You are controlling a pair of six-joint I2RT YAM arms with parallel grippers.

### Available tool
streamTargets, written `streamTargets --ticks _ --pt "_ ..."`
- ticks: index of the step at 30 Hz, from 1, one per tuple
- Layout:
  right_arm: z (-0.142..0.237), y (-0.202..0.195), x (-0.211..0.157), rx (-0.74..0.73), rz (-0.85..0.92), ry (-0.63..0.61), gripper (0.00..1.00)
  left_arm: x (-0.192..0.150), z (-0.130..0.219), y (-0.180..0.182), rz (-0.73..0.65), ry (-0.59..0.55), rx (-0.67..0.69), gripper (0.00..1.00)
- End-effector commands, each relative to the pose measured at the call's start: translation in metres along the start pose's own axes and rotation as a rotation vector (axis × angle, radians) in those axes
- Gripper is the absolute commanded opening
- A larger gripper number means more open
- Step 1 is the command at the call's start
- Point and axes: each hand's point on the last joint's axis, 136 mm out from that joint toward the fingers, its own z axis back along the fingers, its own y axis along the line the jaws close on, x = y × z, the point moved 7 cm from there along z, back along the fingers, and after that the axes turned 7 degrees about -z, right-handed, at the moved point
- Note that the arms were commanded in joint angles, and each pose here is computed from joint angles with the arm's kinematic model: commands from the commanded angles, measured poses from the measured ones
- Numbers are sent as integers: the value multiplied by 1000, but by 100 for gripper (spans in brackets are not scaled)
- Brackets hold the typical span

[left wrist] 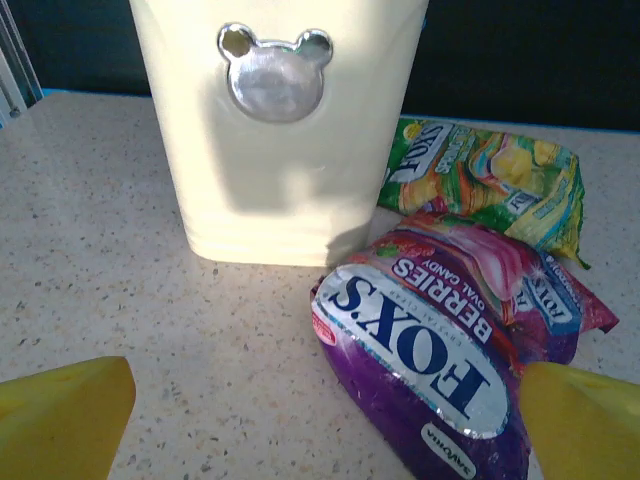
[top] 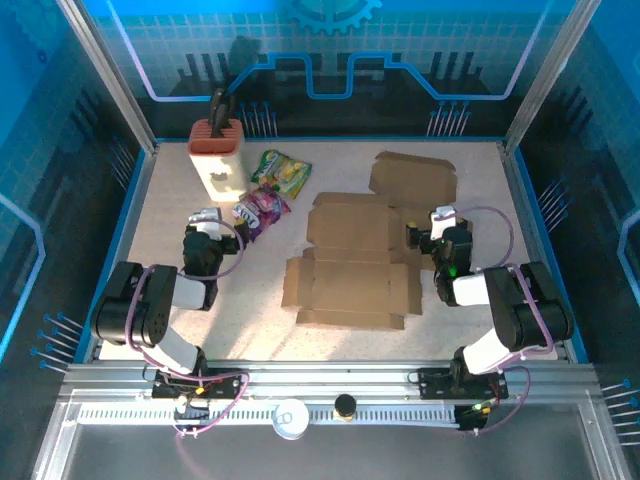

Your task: Fold the paper box

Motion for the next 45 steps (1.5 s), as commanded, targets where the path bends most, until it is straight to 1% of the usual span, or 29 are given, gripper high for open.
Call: streamTargets --ticks 1,8,13,16,18,21,24,26,28,29,31,32,33,34,35,36,37,38,39,40,41,43,44,45 --pt "0 3 6 19 21 -27 100 -2 3 -2 -26 8 -31 99" --pt "-1 3 6 20 14 -20 100 -4 14 -1 -20 -52 -22 99" --pt "-1 3 7 21 13 -20 100 -4 15 1 -12 -58 -3 99" --pt "0 2 6 20 13 -20 100 -6 20 1 -13 -82 -2 99" --pt "5 4 7 20 21 -57 100 -6 27 2 -16 -117 4 99" --pt "26 2 17 -42 24 -137 100 2 37 1 -26 -153 14 99" --pt "41 9 38 -47 64 -162 100 10 49 -9 -78 -188 13 99" --pt "56 16 61 -23 86 -239 100 15 55 -18 -134 -215 16 99" --pt "77 25 91 -6 76 -328 100 22 63 -36 -233 -259 15 99" --pt "85 28 104 9 58 -334 100 28 69 -46 -275 -285 13 99" --pt "110 33 141 81 -53 -311 100 50 85 -68 -300 -375 -10 99" --pt "117 34 152 104 -100 -297 100 62 92 -78 -303 -409 -25 99" --pt "127 34 165 136 -213 -250 100 76 97 -90 -300 -414 -38 99" --pt "134 35 172 184 -293 -179 100 96 102 -98 -265 -392 -19 99" --pt "141 39 176 247 -341 -124 100 115 106 -101 -189 -348 -2 99" --pt "148 45 178 328 -399 -77 100 131 108 -103 -80 -238 -19 99" --pt "153 47 175 371 -484 -22 100 135 114 -100 55 -67 -49 99" --pt "156 49 173 428 -525 0 100 138 119 -97 143 35 -63 99" --pt "164 54 175 543 -519 0 100 139 121 -96 239 80 -75 99" --pt "171 57 176 611 -531 16 100 139 122 -97 310 121 -123 99" --pt "174 55 177 587 -560 40 100 140 123 -98 369 157 -181 99" --pt "183 50 173 478 -584 158 100 140 125 -103 486 276 -254 99" --pt "187 47 169 426 -583 215 100 137 126 -107 510 346 -263 95" --pt "191 45 163 374 -583 279 100 129 128 -113 541 435 -263 89"
